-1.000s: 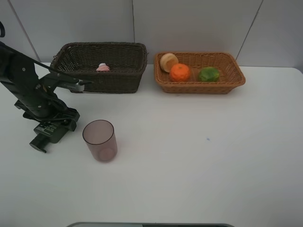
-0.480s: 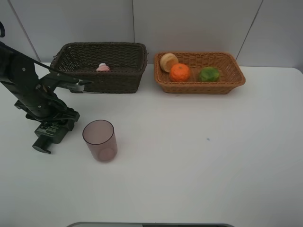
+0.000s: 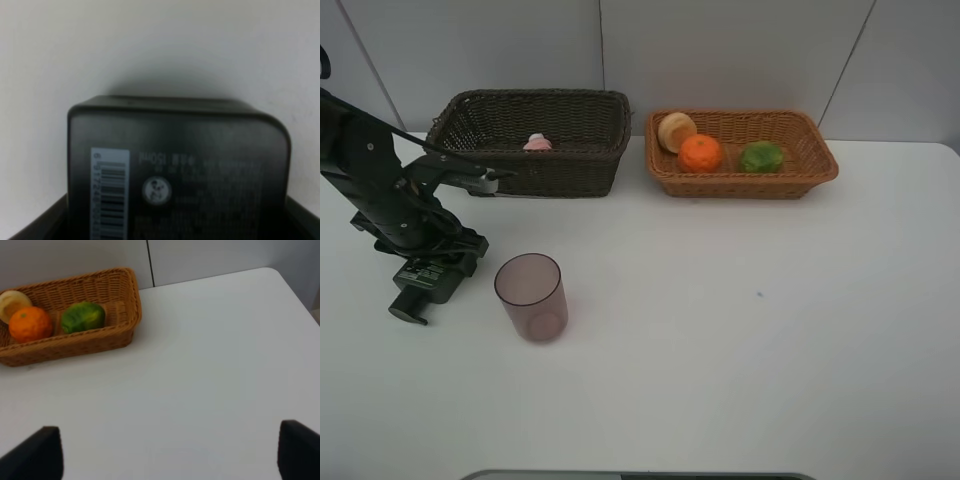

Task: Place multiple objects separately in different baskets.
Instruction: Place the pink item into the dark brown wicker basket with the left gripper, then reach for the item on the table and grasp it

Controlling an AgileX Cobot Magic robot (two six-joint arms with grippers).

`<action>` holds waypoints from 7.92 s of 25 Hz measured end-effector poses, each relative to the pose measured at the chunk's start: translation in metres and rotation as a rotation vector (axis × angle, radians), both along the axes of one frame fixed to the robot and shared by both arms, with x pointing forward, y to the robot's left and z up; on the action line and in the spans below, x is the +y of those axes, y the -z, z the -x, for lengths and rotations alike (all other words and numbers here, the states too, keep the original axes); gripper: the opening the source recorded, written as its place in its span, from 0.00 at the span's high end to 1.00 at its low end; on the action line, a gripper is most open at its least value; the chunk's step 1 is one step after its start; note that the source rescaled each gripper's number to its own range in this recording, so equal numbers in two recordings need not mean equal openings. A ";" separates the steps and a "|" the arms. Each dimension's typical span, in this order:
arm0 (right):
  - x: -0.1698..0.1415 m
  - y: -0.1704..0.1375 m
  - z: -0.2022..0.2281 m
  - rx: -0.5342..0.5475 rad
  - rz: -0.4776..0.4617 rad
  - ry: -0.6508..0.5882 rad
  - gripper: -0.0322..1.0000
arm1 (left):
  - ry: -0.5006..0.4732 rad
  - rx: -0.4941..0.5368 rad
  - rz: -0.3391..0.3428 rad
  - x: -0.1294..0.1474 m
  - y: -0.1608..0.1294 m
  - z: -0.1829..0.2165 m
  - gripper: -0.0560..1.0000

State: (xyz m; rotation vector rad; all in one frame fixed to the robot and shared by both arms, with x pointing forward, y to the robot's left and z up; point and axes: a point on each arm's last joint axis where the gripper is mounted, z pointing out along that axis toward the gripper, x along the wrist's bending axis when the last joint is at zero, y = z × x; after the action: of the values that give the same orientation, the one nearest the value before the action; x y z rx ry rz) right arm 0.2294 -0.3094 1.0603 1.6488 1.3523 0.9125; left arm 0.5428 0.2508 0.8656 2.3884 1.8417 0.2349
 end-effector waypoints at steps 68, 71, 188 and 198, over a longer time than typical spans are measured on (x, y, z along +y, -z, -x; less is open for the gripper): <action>0.000 0.000 0.000 -0.003 0.000 0.000 0.12 | 0.946 -0.355 -0.325 -0.097 -0.068 -0.167 0.18; 0.000 0.000 0.000 -0.003 0.000 0.000 0.12 | 0.945 -0.355 -0.322 -0.097 -0.068 -0.167 0.18; 0.000 0.000 0.000 -0.003 0.001 0.000 0.12 | 0.239 0.079 0.010 -0.107 -0.040 0.042 0.10; 0.000 0.000 0.000 -0.003 0.001 0.000 0.12 | 0.233 0.074 0.020 -0.107 -0.040 0.042 0.95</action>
State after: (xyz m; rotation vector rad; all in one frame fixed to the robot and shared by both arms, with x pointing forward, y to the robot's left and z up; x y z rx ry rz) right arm 0.2289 -0.3095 1.0603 1.6466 1.3501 0.9139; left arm 0.5012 0.1434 0.9059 2.6005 1.5654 0.1067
